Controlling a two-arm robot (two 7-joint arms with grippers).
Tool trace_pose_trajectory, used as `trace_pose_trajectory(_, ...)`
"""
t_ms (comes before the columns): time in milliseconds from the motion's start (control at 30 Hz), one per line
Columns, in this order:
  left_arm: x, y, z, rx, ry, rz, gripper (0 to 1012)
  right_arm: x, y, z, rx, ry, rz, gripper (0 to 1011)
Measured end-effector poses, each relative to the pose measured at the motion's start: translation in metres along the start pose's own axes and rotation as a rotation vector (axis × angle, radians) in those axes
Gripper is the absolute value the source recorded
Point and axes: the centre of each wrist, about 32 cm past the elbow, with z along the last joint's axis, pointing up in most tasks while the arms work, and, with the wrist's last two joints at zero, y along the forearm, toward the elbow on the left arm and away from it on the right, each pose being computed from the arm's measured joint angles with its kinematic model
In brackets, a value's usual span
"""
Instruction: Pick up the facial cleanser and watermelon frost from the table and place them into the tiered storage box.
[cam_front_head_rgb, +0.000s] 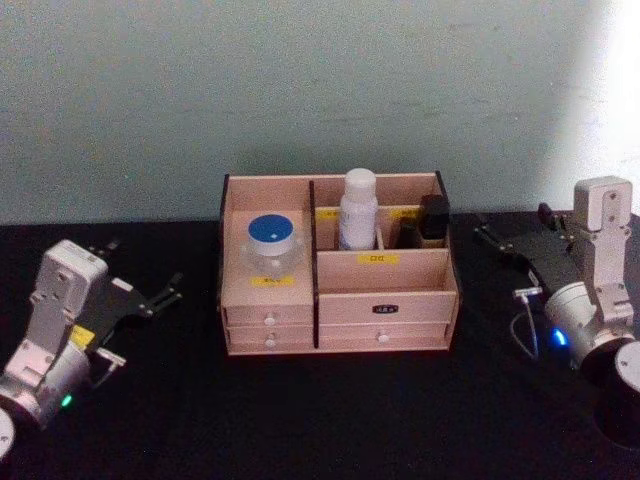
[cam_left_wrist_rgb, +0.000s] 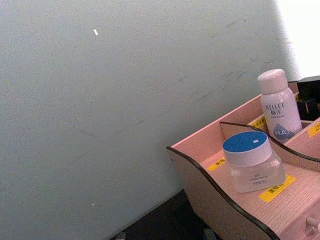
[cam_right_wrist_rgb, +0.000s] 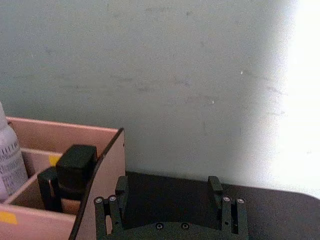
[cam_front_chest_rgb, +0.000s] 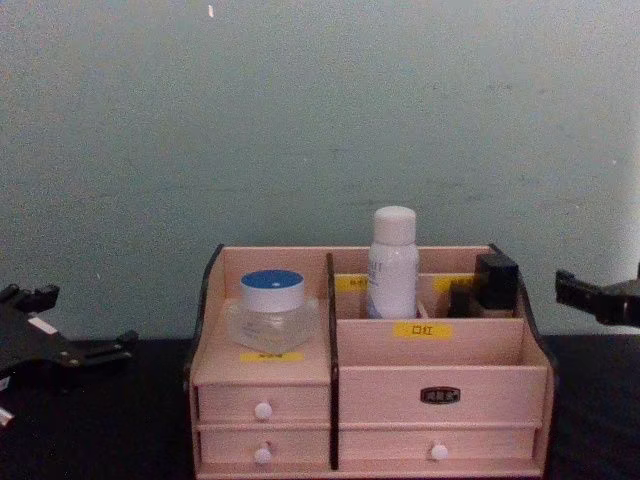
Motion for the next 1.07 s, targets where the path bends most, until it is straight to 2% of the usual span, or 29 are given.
trace_pose_trajectory(200,0.0000,0.0000,0.0000,0.000,0.000,0.000,1002,-0.0017,0.0006,-0.0050,-0.026,-0.003,0.001,1003)
trace_pose_trajectory(1067,0.0000,0.0000,0.0000,0.000,0.000,0.000,1001,-0.0012,0.0010,-0.0030,-0.021,-0.004,0.005,1003)
